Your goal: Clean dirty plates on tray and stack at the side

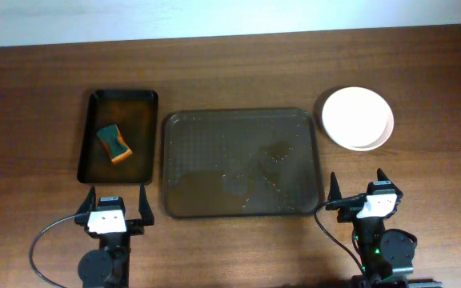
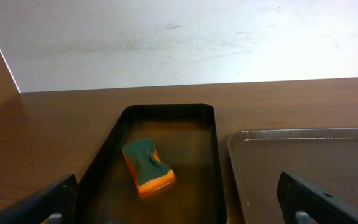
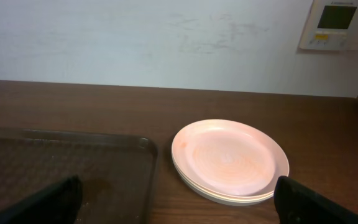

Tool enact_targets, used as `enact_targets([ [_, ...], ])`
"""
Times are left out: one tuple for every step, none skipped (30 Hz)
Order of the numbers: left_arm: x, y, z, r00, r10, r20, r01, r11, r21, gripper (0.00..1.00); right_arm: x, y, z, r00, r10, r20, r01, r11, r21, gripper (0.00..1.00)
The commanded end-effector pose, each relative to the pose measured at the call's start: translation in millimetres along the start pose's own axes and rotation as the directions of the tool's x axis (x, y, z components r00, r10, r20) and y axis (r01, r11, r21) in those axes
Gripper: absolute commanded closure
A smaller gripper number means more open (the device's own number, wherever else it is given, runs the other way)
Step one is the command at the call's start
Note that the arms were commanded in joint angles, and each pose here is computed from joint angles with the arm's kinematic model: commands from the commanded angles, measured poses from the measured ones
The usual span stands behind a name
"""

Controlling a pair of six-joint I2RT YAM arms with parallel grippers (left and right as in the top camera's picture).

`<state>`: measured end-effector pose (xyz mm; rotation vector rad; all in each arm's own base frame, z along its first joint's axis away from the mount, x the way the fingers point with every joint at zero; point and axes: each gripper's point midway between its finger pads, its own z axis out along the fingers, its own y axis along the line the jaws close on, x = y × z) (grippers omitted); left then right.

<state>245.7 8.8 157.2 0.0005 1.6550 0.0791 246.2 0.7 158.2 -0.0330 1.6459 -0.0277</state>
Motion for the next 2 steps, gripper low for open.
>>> enact_targets([
  [0.6, -3.2, -0.1, 1.0, -0.01, 0.005, 0.01, 1.0, 0.016, 0.0, 3.0, -3.2, 0.0, 1.0, -0.006, -0.005, 0.006, 1.0, 0.016, 0.02],
  [0.6, -3.2, -0.1, 1.0, -0.01, 0.005, 0.01, 1.0, 0.016, 0.0, 3.0, -3.2, 0.0, 1.0, -0.006, -0.005, 0.006, 1.0, 0.016, 0.02],
])
